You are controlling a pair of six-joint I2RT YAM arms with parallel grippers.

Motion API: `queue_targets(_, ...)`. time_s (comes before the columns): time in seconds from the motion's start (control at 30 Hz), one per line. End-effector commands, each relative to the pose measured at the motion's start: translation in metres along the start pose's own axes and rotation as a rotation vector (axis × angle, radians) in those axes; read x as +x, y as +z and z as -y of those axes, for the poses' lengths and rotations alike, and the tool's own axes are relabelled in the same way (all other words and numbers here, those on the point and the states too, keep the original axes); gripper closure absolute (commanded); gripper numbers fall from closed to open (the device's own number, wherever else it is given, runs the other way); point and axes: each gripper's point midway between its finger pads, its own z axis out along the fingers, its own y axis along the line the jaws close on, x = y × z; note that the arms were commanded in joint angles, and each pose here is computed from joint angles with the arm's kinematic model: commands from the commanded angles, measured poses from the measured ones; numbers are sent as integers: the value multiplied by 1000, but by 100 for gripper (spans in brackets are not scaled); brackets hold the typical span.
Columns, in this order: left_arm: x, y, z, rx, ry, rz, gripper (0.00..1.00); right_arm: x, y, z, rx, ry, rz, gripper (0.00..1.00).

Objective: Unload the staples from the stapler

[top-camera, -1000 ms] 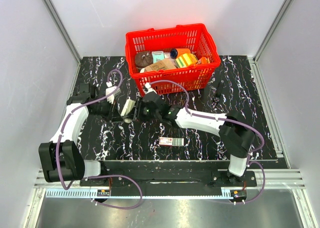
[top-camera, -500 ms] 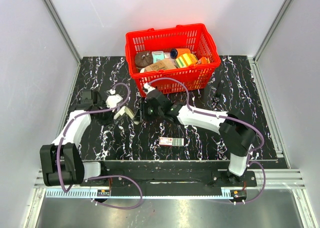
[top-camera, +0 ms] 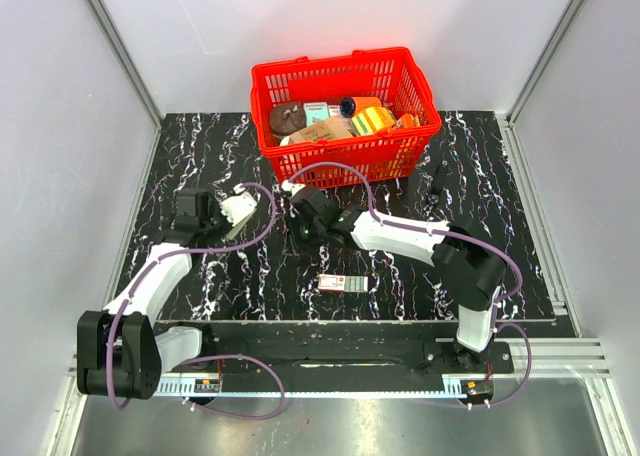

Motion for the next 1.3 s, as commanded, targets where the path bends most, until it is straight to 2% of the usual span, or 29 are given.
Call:
queue_targets(0.0, -33, -14, -26, -82, -69, 97, 100, -28, -2, -27, -69, -2, 86, 100)
queue_targets(0.13, -41, -19, -7, 21, -183, 112, 100, -40, -6, -41, -119, 45, 141, 96)
queue_targets(0.27, -49, -25, 7, 93, -261, 141, 100, -55, -13, -52, -162, 67, 200, 73)
queue_targets(0.37, -50, -25, 15, 147, -297, 118, 100, -63, -21, -48, -115, 63, 225, 61)
queue_targets(0.4, -49, -26, 17, 166, -309, 103, 100, -65, -24, -43, -84, 59, 238, 53)
queue_targets(0.53, -38, -19, 27, 210, -372, 28, 100, -64, -43, -15, 52, 32, 280, 44)
queue_targets(0.7, -43, -18, 47, 400, -527, 5, 97, -65, -71, 9, 145, 38, 337, 39)
queue_targets(0.77, -46, -16, 48, 489, -648, 6, 97, -66, -81, 20, 198, 49, 353, 39)
queue_targets(0.87, -36, -5, 52, 579, -807, -103, 96, -65, -100, 55, 379, 88, 379, 35)
queue_targets(0.97, -19, 9, 50, 551, -857, -183, 93, -61, -120, 93, 504, 123, 397, 30)
queue_targets(1.17, 19, 21, 40, 383, -851, -335, 90, -56, -163, 165, 676, 261, 418, 25)
queue_targets(1.27, 36, 23, 35, 310, -833, -400, 85, -53, -195, 206, 782, 356, 453, 23)
